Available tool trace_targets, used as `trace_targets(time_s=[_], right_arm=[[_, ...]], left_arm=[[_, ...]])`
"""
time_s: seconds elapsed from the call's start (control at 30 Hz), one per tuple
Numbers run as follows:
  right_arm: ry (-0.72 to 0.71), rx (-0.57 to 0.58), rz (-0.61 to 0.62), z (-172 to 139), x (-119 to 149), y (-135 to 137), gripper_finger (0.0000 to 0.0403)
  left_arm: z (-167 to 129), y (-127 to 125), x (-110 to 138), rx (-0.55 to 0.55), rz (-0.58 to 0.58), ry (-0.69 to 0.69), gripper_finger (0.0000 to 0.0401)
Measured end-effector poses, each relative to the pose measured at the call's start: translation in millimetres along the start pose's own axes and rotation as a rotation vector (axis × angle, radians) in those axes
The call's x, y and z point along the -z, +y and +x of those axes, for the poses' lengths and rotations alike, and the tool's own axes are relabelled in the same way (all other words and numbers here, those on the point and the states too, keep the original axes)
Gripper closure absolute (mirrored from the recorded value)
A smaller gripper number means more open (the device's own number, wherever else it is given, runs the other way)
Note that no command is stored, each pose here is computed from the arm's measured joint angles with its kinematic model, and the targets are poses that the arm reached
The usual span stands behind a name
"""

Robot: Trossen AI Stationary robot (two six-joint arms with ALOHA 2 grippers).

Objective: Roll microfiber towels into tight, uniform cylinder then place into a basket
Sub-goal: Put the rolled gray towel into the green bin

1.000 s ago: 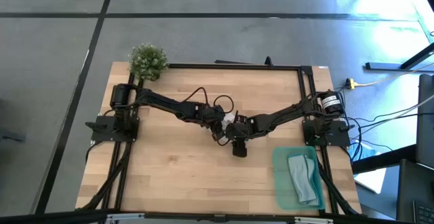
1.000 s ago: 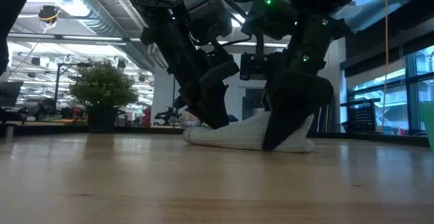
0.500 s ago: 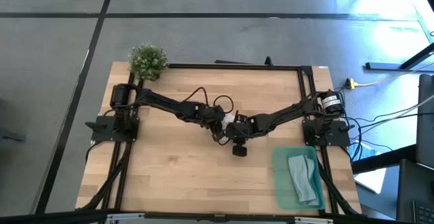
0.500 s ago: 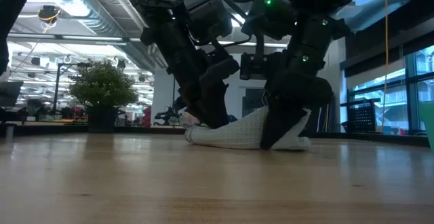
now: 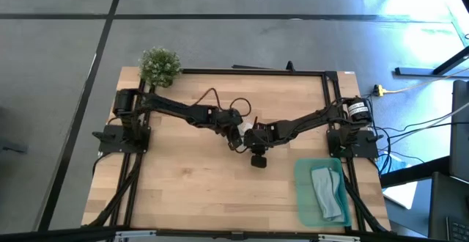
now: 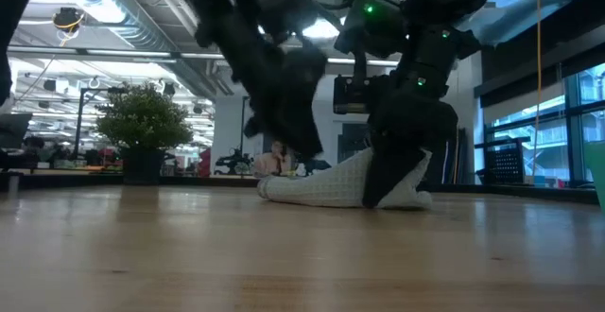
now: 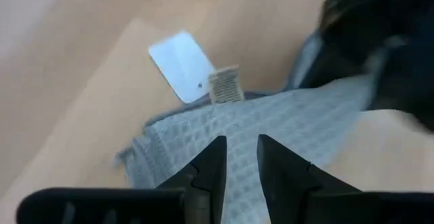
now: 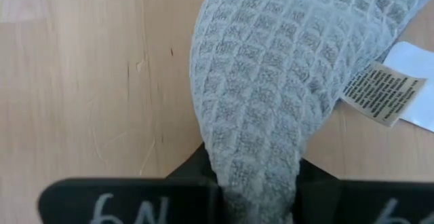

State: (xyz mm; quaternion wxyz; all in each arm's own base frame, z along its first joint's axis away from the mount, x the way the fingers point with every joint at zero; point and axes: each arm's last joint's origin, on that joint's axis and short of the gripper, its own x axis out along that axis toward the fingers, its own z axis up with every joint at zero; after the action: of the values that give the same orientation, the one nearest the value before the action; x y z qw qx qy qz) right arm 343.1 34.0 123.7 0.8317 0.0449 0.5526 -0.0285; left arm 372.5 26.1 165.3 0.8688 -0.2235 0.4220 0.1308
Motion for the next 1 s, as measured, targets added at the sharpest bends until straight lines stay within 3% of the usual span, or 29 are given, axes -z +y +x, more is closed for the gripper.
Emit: trace_targets(time_s=[0.27, 0.53, 0.73, 1.0], right_arm=[[-0.005, -0.015, 0.035, -9, -2, -12, 0.0362], [0.002, 0.044, 0.106, -53, 1, -20, 0.0362], [-0.011, 0.089, 0.254, -96, 11, -17, 0.0362], [-0.034, 0.147, 0.517, -159, 47, 9, 0.0362]], left_arm=[[-67, -1, -18, -0.021, 0.026, -0.105, 0.0323], [-131, -8, -12, -0.042, 0.062, -0.160, 0.0322], [-163, -18, -6, -0.076, 0.078, -0.254, 0.0320], [-174, -23, 1, -0.077, 0.101, -0.251, 0.0322]])
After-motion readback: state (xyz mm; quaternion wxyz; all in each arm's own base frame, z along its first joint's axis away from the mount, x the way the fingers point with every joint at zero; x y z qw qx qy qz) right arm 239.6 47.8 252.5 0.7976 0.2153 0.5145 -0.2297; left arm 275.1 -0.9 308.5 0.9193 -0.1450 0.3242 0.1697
